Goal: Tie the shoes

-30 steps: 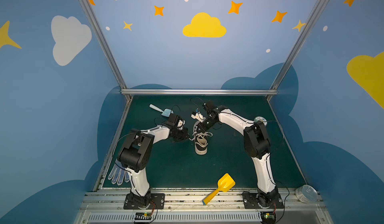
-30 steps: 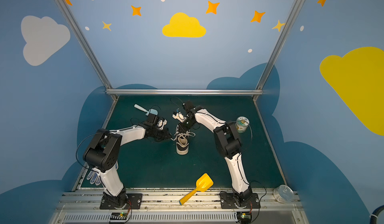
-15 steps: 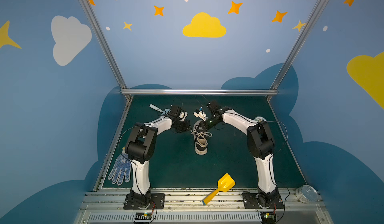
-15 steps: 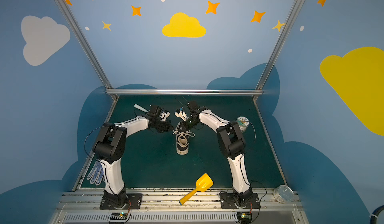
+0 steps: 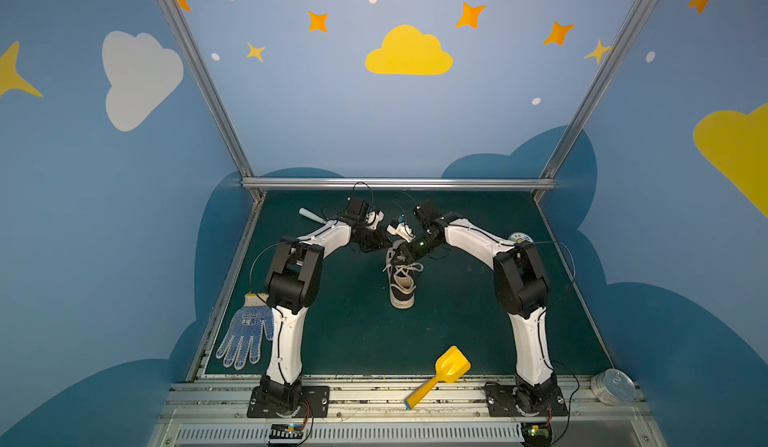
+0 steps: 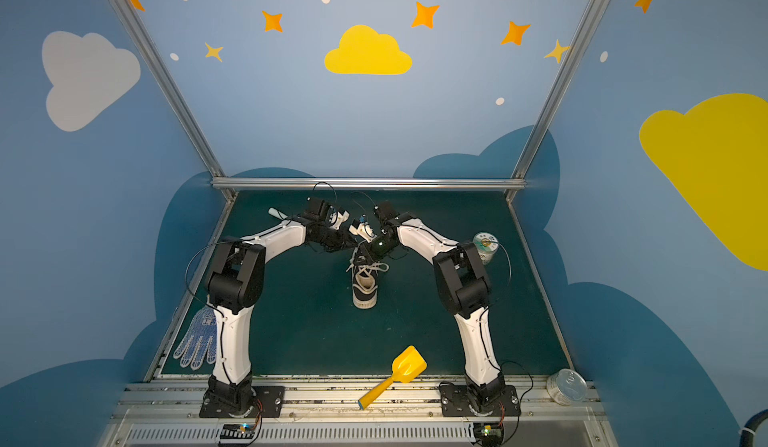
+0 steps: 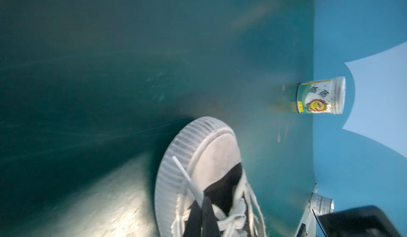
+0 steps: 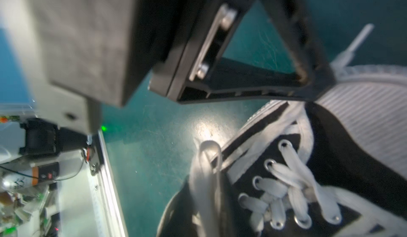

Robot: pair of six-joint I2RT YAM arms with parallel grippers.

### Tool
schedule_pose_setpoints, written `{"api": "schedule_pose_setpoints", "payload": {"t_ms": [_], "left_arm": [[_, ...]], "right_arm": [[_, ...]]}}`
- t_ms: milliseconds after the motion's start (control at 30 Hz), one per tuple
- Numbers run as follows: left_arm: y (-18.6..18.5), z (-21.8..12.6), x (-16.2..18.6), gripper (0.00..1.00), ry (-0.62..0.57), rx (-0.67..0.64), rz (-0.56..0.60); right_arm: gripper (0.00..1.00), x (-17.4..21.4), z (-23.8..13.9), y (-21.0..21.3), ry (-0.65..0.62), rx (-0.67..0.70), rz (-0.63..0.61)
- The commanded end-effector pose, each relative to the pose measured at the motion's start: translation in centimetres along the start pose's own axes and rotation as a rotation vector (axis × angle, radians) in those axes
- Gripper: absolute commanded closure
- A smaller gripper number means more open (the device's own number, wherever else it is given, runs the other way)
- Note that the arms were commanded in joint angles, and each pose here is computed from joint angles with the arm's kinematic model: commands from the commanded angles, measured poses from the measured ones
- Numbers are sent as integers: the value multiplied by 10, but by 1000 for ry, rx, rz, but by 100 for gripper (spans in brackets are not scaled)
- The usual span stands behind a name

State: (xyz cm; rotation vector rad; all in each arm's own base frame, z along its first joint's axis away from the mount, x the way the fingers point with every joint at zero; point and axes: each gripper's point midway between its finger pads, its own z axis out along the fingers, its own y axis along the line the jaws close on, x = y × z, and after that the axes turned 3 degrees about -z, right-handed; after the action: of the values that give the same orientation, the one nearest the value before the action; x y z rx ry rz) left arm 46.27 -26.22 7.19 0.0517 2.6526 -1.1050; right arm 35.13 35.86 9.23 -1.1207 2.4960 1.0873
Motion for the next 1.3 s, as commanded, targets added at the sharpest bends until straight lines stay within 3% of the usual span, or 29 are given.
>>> {"api": "schedule_pose_setpoints", "payload": {"t_ms": [0,133,433,700,1267], "left_arm": [[-15,5,-2,96,19,56,21],[-25,10,-6,96,31,81,32],[-58,14,-8,96,37,125,94],[-77,14,-2,93,58,147,133],[-89,6,5,92,60,158,140]], "right_arm": [[55,-15,-31,10,-52,19,-9],[46,-17,-45,5,-91,20,21],[43,-21,-82,-24,-243,-16,166],[52,-14,-82,-42,-285,-91,264],[64,-10,-58,-48,-282,-160,292]]}}
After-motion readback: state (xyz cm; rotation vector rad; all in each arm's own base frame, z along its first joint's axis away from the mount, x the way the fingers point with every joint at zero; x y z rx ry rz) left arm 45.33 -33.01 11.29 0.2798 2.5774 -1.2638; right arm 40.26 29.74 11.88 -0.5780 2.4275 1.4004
